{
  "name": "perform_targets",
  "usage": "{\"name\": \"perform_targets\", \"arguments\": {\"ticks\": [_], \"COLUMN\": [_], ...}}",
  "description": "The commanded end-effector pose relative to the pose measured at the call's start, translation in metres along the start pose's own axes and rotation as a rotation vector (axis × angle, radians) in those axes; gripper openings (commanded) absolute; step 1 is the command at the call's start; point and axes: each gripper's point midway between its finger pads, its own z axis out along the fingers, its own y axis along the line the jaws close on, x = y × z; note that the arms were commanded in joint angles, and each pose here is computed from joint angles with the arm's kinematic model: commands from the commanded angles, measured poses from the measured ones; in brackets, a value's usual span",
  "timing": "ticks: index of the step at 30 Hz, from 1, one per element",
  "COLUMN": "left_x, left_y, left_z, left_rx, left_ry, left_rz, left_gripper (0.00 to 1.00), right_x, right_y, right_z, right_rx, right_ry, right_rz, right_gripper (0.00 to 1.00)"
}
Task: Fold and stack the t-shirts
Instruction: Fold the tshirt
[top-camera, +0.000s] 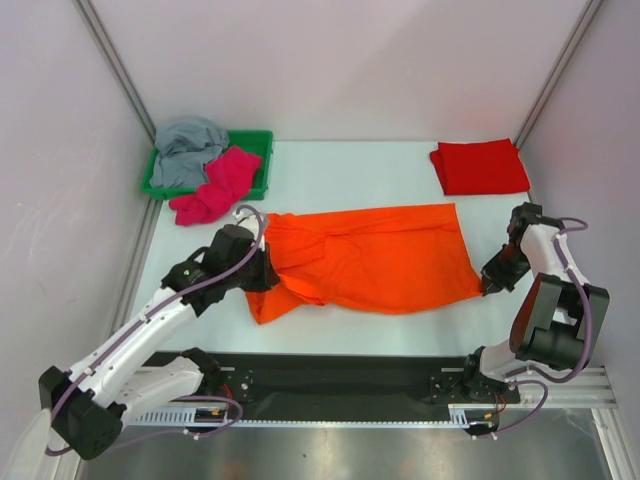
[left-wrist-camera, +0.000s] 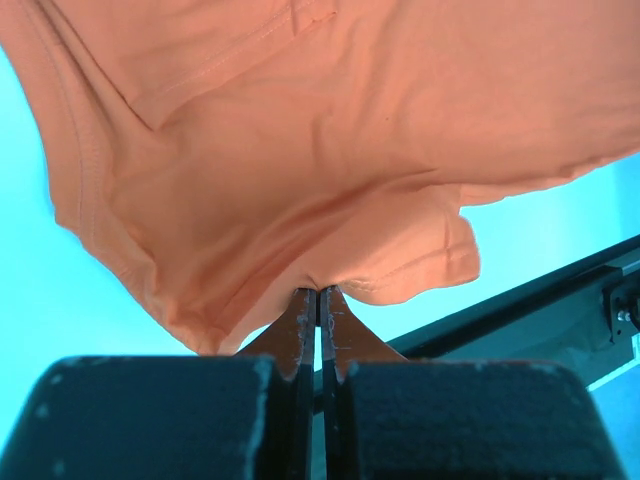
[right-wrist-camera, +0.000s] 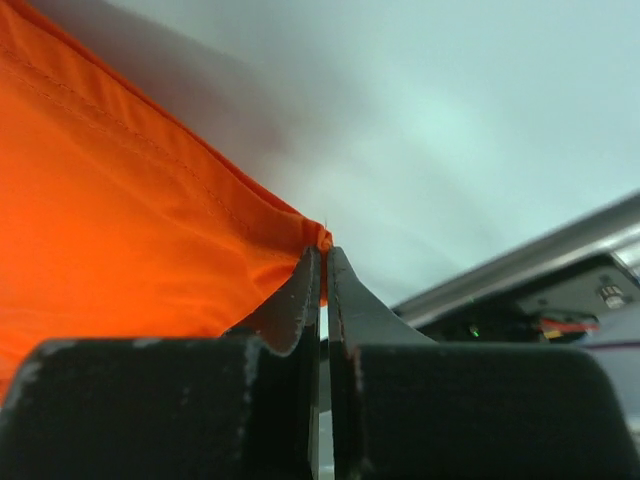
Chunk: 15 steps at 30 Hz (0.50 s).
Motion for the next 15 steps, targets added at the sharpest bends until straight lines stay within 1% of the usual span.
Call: {"name": "perform_targets", "arguments": {"ticks": [1,3,7,8,12,14,15], "left_x": [0.003,0.004,0.003,0.001,-0.02,-0.026,-0.034], "left_y": [0.005,0.006,0.006,0.005,-0.008,-0.009,-0.013], "left_z": [-0.01,-0.013,-0.019,-0.02,-0.027,-0.025,-0.027], "left_rx": [-0.01,-0.009,-0.008,-0.007,0.032,0.022,0.031], "left_ry": [-0.026,-0.033,-0.048,-0.052,-0.083,-0.081,-0.099], "left_rz": [-0.039,-0.046,-0.052,-0.049,-0.009,-0.003,0.005], "left_gripper": [0.0,0.0,0.0,0.0,0.0,0.0,0.0], "right_x": [0.005,0.007,-0.007,-0.009,-0.021,-0.028,-0.031], "right_y": [-0.028,-0.03,-0.021,-0.019,-0.002,0.008,0.013], "right_z": [-0.019,-0.019,-0.014,-0.011,-0.005,-0.005,-0.006], "right_rx": [0.112,0.114,0.079,0.083,0.026,-0.007,-0.019], "right_ry": [-0.039,-0.042,-0.07,-0.06,-0.055,-0.057,-0.061], "right_rz": [0.04,0.047,0.02,0.013,-0.028,-0.051,-0.068], "right_gripper": [0.0,0.0,0.0,0.0,0.0,0.0,0.0]}}
